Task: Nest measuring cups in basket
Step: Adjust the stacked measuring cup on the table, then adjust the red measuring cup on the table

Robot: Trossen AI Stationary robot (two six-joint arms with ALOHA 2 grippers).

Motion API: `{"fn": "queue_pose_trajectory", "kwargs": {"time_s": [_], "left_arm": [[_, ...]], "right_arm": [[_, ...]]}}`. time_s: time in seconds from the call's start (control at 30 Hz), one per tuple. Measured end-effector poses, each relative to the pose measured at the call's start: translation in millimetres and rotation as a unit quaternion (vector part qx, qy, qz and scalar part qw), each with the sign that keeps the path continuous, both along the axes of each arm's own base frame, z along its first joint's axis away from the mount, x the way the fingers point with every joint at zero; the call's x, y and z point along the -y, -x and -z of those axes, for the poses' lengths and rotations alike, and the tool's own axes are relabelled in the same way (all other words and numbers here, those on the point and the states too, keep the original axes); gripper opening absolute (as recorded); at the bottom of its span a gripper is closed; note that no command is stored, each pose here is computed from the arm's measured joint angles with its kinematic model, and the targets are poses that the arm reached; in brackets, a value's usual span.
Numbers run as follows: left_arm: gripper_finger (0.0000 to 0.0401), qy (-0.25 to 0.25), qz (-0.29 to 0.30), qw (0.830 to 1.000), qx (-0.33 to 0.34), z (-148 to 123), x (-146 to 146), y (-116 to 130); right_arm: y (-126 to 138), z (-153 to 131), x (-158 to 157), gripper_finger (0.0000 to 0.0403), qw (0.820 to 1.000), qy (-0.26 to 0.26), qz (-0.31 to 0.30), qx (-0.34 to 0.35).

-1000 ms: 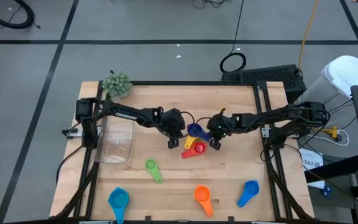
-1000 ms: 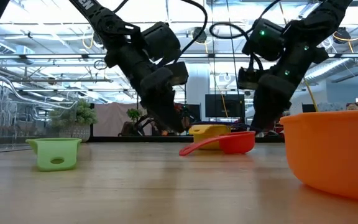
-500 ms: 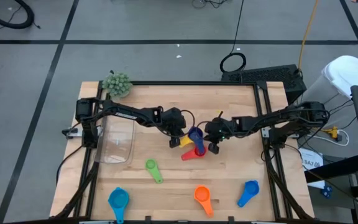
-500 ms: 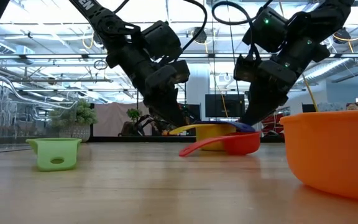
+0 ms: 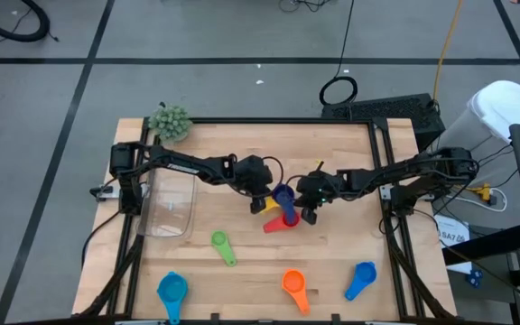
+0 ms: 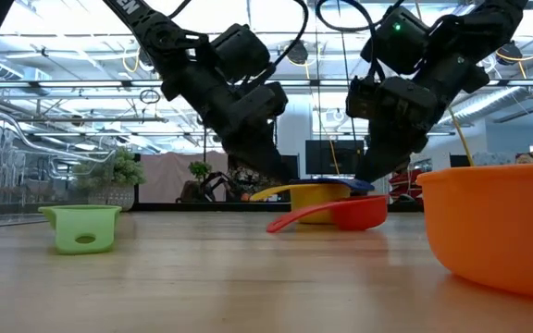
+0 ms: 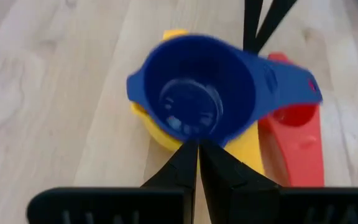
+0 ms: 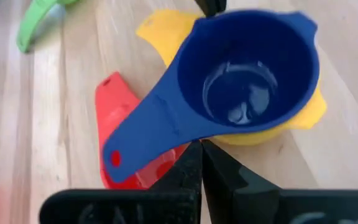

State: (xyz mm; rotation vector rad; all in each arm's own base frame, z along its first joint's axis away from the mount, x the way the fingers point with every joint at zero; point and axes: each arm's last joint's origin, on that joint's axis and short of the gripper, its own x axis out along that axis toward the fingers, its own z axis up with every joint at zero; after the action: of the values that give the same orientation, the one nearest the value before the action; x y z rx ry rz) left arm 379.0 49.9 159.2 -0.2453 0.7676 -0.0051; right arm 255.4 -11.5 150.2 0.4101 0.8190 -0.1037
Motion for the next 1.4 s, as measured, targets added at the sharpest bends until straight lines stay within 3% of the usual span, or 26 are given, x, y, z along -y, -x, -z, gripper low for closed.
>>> {"fn": "queue_pose_trajectory", "kwargs": {"time_s": [0.37, 0.7, 1.07, 1.2, 1.4], "left_arm": [[0.0021, -0.014, -0.009, 0.999, 0.031, -4.5, -2.8, -3.9], [0.0021, -0.037, -0.056, 0.997, 0.045, -7.2, -29.0, -1.6], [0.0021, -0.041, -0.058, 0.997, 0.02, -3.6, -34.3, 2.7], [0.0021, -0.049, -0.055, 0.997, -0.019, -1.5, -35.3, 9.6], [0.0021, -0.09, -0.076, 0.987, -0.112, -8.8, -44.3, 33.3]], "right_arm": [[-3.7, -1.7, 11.0, 0.0, 0.999, 0.03, 0.031, 0.023], [-12.8, 12.7, 40.9, 0.0, 0.996, 0.041, 0.075, 0.04], [-5.7, -31.7, 41.5, 0.0, 0.988, 0.094, 0.062, 0.11], [13.9, -43.9, 38.6, 0.0, 0.989, 0.112, 0.071, 0.07], [38.4, -32.7, 27.1, 0.0, 0.993, 0.078, 0.063, -0.058]]}}
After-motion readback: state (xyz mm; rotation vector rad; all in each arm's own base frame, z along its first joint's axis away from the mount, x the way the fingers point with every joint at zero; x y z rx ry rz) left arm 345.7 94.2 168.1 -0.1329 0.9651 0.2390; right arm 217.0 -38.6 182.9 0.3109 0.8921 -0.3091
